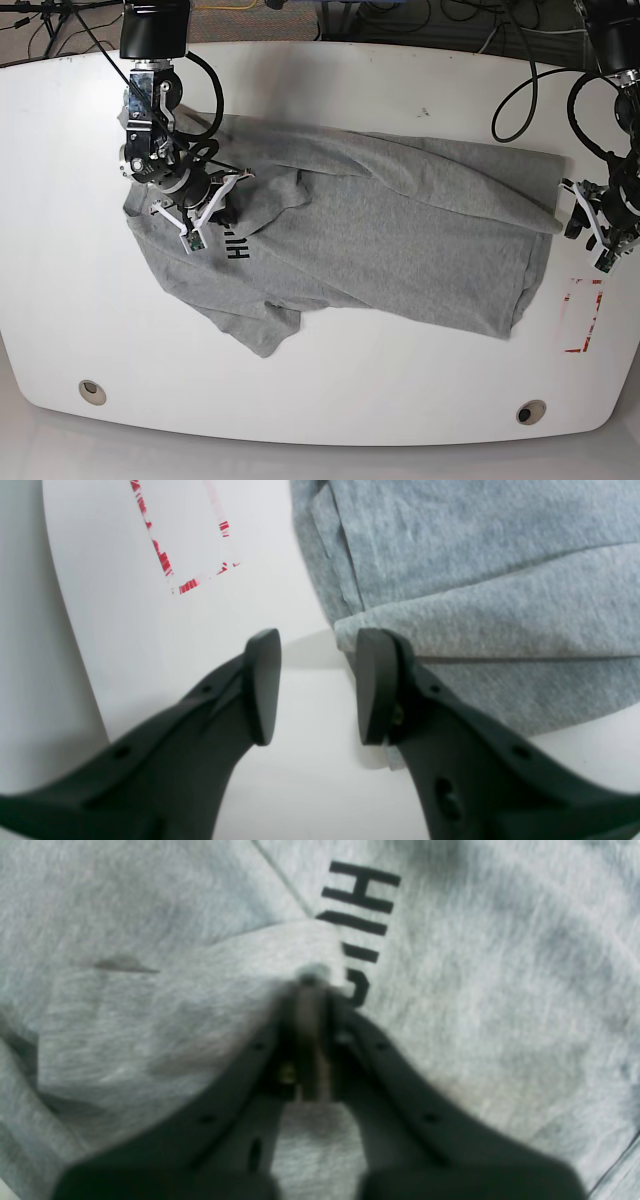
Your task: Fold the T-shirt properly
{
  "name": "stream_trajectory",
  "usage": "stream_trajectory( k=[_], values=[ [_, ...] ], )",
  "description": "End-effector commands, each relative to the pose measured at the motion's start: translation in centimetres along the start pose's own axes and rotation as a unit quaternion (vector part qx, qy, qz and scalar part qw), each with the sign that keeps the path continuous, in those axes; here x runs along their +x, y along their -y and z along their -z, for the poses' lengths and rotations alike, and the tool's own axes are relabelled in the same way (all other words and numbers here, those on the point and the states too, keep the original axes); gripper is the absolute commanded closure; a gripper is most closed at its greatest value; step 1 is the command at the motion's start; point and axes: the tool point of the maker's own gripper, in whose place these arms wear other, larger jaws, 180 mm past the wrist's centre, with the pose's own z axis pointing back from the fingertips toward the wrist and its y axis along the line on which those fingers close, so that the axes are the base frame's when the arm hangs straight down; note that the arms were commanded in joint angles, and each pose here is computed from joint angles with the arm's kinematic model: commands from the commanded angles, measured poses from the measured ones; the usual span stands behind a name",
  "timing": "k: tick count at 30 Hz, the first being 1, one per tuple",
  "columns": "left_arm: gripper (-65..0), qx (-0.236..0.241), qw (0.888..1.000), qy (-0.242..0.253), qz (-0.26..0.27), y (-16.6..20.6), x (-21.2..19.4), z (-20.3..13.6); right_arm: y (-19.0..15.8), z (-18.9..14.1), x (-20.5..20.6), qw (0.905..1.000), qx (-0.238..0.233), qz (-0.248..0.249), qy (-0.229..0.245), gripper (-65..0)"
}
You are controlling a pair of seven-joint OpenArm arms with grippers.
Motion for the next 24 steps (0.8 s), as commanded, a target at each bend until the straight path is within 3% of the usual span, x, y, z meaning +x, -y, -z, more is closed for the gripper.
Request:
stream_trajectory(
  k=[1,12,24],
  values=[
    [-21.8,0.015,1.0,0.019,0.009,-1.2,1.3,-0.7,0.3,-0.4,2.0,0.9996,-0.002,-0.008,0.028,0.0],
    [-21.8,0.014,1.0,0.018,0.008,-1.2,1.3,-0.7,-0.2,-2.1,4.5,0.9972,-0.009,-0.035,0.065,0.0],
    [-21.8,0.008,1.0,0.009,0.008,-0.7,0.5,-0.6,2.0,-2.9,6.4,0.995,-0.031,-0.056,0.076,0.0]
  ],
)
